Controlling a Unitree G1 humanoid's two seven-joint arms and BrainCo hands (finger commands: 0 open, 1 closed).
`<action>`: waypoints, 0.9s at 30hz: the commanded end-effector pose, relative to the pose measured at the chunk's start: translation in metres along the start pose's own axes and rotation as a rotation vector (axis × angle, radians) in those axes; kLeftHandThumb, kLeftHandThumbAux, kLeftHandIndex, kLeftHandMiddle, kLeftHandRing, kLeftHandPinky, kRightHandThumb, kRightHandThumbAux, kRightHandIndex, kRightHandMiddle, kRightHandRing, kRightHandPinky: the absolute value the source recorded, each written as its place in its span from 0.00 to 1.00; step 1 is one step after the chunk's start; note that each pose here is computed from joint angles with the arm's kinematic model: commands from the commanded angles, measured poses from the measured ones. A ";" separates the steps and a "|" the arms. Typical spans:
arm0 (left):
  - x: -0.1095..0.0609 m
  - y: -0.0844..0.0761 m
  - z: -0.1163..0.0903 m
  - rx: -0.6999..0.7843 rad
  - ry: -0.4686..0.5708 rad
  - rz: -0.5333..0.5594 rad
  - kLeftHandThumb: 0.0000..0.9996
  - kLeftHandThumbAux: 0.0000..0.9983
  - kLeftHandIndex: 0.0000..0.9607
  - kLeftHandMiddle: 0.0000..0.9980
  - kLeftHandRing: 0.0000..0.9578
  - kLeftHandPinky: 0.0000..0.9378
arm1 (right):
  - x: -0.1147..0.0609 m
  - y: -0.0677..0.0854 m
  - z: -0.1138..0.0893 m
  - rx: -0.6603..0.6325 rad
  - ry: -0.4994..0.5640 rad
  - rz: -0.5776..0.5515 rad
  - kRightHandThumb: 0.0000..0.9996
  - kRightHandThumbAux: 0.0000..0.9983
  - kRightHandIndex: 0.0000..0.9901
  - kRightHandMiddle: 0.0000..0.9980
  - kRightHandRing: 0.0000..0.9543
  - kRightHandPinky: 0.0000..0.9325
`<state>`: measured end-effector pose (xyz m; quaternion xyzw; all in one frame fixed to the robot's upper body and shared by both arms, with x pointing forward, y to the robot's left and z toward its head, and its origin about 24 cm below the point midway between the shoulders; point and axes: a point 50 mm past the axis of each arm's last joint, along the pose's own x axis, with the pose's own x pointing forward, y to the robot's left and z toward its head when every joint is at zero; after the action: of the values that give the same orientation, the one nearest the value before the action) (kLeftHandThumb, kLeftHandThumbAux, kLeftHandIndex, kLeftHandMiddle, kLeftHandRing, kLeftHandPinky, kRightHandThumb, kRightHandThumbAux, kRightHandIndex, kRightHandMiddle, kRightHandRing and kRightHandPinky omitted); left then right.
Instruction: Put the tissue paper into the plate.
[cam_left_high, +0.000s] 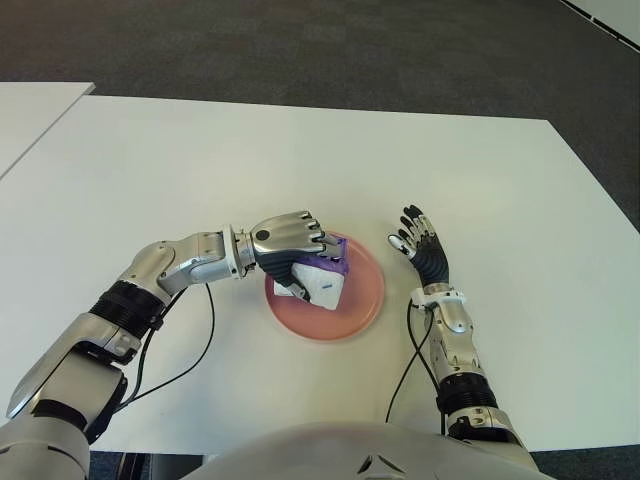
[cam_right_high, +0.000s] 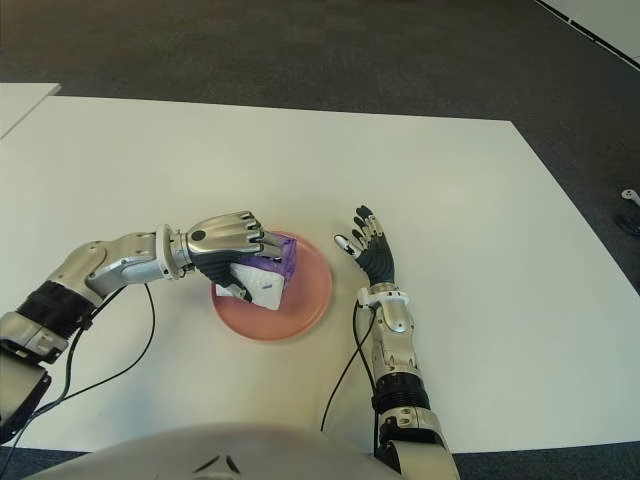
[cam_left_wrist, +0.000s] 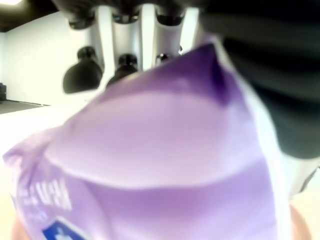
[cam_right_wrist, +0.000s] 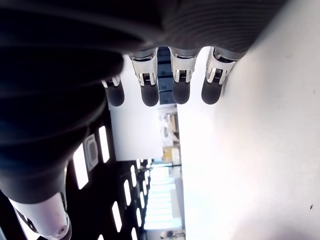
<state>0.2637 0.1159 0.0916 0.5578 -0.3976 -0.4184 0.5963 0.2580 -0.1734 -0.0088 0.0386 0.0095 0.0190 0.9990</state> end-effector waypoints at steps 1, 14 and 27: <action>-0.004 -0.013 0.001 0.036 0.036 -0.107 0.85 0.67 0.42 0.54 0.88 0.88 | -0.027 -0.002 -0.039 0.033 0.204 -0.038 0.00 0.73 0.00 0.00 0.00 0.00; -0.005 -0.041 0.010 0.083 0.034 -0.008 0.85 0.67 0.41 0.54 0.87 0.86 | -0.026 -0.002 -0.040 0.039 0.209 -0.034 0.00 0.71 0.00 0.00 0.00 0.00; -0.003 -0.041 0.010 0.113 -0.102 0.303 0.85 0.67 0.42 0.53 0.80 0.78 | -0.024 0.000 -0.040 0.042 0.211 -0.034 0.00 0.71 0.00 0.00 0.00 0.00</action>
<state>0.2509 0.1161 0.0538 0.5138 -0.5139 -0.3211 0.6073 0.2587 -0.1730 -0.0080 0.0393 0.0079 0.0181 0.9990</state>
